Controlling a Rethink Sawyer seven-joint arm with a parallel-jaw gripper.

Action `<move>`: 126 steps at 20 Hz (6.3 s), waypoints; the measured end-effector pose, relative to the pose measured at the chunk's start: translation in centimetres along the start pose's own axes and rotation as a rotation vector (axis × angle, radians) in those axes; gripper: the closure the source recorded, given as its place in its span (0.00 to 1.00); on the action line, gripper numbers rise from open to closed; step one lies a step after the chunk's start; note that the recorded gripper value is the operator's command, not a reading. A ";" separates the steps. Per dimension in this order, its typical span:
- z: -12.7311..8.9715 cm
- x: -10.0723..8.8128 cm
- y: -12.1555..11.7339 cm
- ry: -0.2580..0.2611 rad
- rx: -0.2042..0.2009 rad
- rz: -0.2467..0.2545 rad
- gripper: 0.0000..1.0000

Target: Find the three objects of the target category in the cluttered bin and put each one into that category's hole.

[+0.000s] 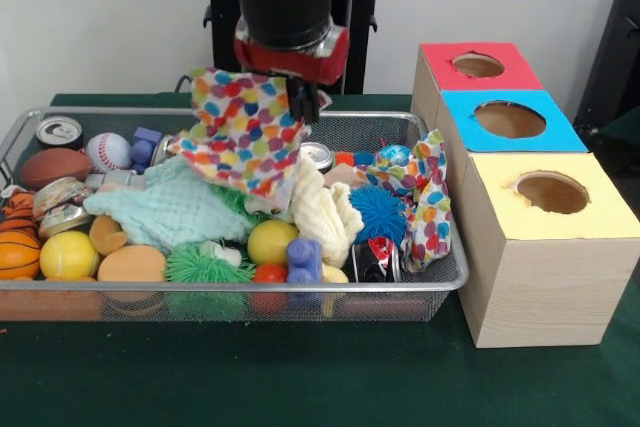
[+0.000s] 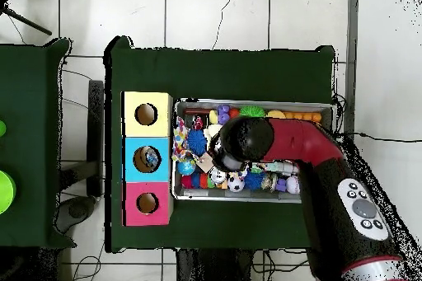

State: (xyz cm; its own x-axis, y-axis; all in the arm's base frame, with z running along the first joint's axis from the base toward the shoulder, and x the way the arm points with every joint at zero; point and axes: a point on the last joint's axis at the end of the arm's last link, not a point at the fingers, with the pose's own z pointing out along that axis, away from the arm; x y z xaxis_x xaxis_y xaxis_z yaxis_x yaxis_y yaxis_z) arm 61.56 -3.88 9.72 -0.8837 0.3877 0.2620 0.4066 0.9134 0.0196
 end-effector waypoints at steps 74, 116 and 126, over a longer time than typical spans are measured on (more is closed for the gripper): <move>-2.7 -0.5 -1.1 -0.013 0.042 0.106 0.00; 7.0 -8.2 -13.3 -0.153 -0.044 0.227 0.00; 10.4 -8.2 -12.3 -0.181 -0.076 0.213 1.00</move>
State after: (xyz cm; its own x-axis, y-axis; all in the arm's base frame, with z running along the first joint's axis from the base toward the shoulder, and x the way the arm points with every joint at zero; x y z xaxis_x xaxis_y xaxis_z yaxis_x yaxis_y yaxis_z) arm 61.39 -17.04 -2.72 -0.8006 0.5920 0.0920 0.5978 0.7997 0.0564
